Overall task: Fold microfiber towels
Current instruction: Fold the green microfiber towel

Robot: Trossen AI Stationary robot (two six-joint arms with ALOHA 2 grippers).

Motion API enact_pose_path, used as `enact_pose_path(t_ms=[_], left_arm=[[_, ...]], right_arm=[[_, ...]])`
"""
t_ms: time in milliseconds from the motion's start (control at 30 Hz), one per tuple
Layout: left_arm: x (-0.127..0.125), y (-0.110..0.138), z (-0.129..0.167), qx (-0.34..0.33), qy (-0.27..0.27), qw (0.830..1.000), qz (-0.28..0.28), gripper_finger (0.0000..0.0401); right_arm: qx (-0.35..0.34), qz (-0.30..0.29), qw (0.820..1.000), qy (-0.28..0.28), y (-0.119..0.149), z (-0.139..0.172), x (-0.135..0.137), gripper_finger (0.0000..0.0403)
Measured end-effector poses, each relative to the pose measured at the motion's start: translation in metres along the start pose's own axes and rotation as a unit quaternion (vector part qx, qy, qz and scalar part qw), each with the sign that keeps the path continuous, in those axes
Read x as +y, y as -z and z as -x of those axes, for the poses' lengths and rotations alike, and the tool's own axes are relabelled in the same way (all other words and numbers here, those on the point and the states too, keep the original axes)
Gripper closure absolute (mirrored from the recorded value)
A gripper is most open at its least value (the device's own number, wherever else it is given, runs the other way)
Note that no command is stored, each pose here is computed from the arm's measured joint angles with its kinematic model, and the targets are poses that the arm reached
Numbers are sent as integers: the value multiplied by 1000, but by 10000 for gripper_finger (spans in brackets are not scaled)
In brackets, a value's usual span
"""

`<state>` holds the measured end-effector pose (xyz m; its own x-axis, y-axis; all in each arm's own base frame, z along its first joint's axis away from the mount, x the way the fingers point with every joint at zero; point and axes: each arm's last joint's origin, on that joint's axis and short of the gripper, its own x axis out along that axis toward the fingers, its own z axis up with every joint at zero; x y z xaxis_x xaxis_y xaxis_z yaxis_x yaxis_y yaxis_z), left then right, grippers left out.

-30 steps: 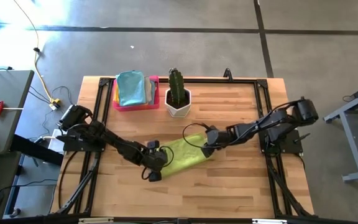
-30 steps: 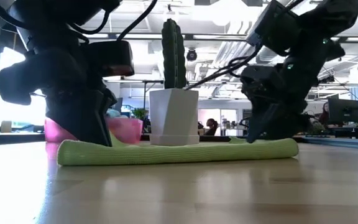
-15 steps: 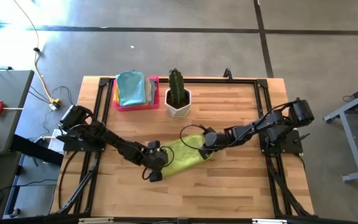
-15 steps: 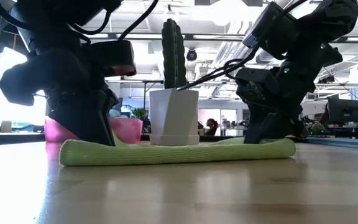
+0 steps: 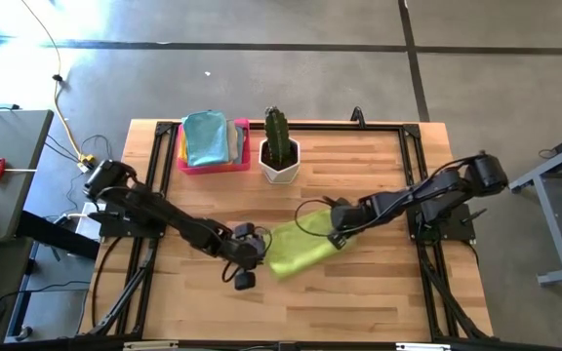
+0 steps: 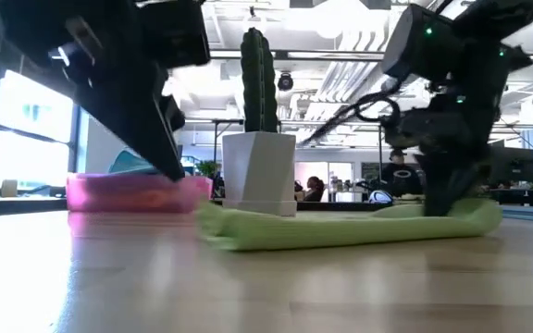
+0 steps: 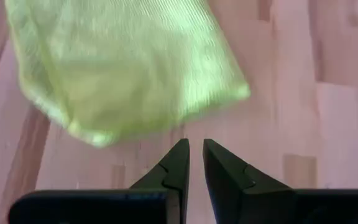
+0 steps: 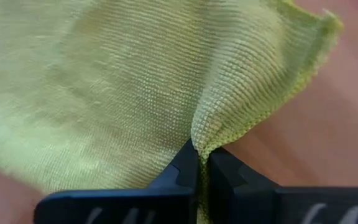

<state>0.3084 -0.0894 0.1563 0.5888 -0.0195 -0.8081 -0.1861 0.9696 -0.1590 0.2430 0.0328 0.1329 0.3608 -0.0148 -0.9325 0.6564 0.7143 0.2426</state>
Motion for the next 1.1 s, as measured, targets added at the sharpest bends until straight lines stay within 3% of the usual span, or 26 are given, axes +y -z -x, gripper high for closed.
enact_pose_path(t_ms=[233, 400, 667, 1100], left_arm=[[-6, -8, 26, -36, 21, 999, 3, 362], [-7, -11, 37, -50, 29, 998, 4, 362], [-9, -7, 37, -37, 24, 999, -6, 362], [-16, -2, 39, -29, 26, 998, -54, 362]], right_arm=[[50, 13, 989, 141, -3, 40, -4, 402], [52, 19, 978, 202, -17, 68, 8, 402], [51, 6, 983, 177, -31, 77, 49, 402], [85, 19, 975, 205, -42, 21, 130, 403]])
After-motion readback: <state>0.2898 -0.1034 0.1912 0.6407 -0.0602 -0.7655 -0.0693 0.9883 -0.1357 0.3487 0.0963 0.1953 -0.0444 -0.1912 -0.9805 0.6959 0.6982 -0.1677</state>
